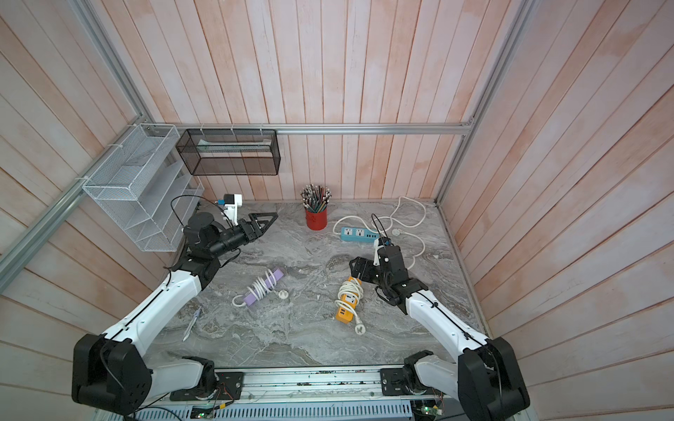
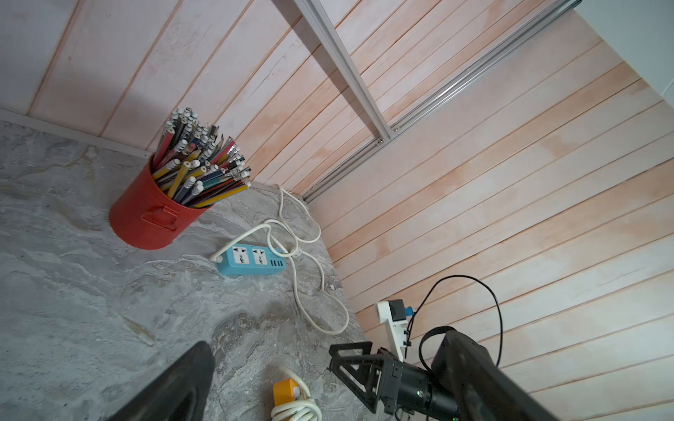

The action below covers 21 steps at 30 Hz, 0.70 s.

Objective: Unwrap the cord wrapped around the power strip
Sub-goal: Adjust the power strip at the center of the board.

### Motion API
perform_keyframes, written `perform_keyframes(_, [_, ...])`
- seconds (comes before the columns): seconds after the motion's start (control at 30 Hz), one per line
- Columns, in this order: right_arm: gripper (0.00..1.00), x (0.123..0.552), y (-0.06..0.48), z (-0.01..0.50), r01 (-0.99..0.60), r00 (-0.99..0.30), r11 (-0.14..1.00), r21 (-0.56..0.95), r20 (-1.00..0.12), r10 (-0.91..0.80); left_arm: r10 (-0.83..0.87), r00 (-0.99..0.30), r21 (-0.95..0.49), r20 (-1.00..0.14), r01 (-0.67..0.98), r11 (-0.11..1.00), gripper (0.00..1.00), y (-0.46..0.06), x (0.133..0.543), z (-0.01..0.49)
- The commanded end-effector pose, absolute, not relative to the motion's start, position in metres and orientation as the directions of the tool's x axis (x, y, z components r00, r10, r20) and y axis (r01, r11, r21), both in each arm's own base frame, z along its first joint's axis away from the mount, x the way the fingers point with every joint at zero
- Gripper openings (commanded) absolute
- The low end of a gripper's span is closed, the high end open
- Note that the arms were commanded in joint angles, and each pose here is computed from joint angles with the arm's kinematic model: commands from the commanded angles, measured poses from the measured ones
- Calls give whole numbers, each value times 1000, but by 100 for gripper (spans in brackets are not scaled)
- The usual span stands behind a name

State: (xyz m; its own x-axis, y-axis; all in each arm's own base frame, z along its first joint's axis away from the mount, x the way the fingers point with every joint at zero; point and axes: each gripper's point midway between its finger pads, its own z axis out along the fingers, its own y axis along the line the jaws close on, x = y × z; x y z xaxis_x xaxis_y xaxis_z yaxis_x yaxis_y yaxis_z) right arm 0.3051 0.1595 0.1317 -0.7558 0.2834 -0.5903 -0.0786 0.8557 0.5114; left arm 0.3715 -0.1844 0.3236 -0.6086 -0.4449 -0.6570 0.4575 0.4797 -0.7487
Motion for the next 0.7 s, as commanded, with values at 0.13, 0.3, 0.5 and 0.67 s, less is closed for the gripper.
perform_keyframes(0.13, [92,244,156,79,56,-873,891,450,-411,262,-405,-600,-706,-690,433,561,100,-175,360,308])
perform_keyframes(0.3, [92,237,164,78,67,-885,896,440,-388,256,-402,-595,-700,-696,438,565,100,-175,358,309])
perform_keyframes(0.5, [93,235,180,76,58,-900,893,446,-363,240,-400,-588,-693,-703,440,571,100,-173,358,309])
perform_keyframes(0.67, [93,236,191,67,61,-912,887,458,-336,236,-402,-586,-693,-704,440,571,100,-172,357,309])
